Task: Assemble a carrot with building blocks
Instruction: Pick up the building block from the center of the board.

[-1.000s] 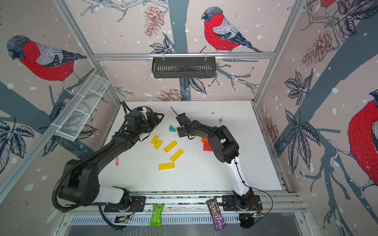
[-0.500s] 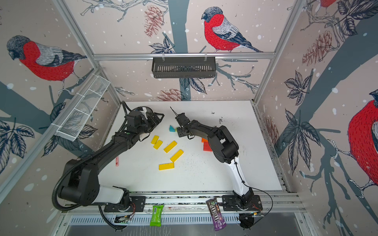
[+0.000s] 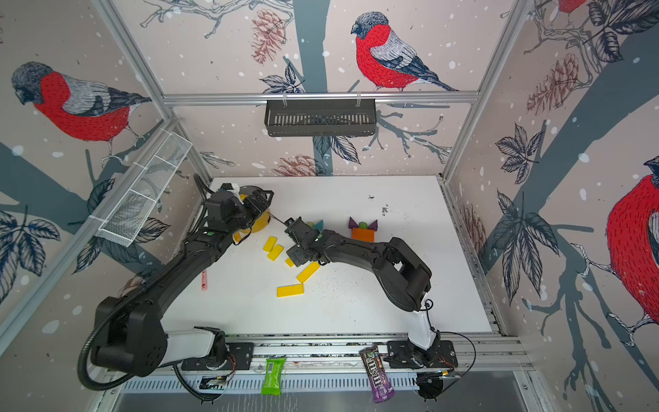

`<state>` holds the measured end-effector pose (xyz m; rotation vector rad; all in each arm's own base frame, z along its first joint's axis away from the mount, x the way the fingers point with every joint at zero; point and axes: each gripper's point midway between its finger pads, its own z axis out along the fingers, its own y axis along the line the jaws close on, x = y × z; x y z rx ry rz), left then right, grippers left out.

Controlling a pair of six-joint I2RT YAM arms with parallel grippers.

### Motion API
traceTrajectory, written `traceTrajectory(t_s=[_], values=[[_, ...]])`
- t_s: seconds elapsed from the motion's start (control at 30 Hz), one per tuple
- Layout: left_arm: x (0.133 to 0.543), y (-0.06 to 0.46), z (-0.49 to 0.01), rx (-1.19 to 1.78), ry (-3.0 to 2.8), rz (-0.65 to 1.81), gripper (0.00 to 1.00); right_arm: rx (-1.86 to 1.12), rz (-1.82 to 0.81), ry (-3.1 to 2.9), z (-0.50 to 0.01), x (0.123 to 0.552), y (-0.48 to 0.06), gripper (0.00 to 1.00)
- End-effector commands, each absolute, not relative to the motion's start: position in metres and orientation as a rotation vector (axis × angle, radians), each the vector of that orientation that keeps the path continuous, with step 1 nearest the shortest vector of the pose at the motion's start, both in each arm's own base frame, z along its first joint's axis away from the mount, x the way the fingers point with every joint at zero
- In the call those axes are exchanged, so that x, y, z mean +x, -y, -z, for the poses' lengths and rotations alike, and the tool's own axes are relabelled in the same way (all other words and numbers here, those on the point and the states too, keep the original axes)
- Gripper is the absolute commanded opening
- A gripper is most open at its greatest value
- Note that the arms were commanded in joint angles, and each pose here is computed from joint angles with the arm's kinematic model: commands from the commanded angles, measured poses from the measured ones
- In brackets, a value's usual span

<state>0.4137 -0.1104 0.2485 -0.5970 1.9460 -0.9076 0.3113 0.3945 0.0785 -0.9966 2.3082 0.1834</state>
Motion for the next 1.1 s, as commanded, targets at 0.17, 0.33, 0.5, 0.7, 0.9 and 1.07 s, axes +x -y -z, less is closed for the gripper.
traceTrajectory(t_s=[0.17, 0.33, 0.5, 0.7, 0.9, 1.07], values=[[0.415, 0.078, -0.258, -0.659, -1.873, 0.812, 0.98, -1.203, -0.186, -2.283, -0.053, 0.303, -0.422, 1.0], [0.416, 0.081, -0.259, -0.646, -1.877, 0.831, 0.98, -1.191, -0.223, -2.333, -0.04, 0.303, -0.427, 0.99], [0.416, 0.082, -0.259, -0.64, -1.875, 0.844, 0.97, -1.142, -0.239, -2.378, -0.027, 0.308, -0.425, 1.0], [0.417, 0.086, -0.256, -0.636, -1.888, 0.86, 0.96, -1.075, -0.273, -2.417, -0.02, 0.314, -0.421, 1.0], [0.417, 0.085, -0.256, -0.637, -1.886, 0.863, 0.95, -0.983, -0.176, -2.414, -0.024, 0.319, -0.41, 0.86], [0.418, 0.087, -0.255, -0.631, -1.889, 0.876, 0.94, -0.795, -0.116, -2.407, -0.044, 0.333, -0.397, 0.85]])
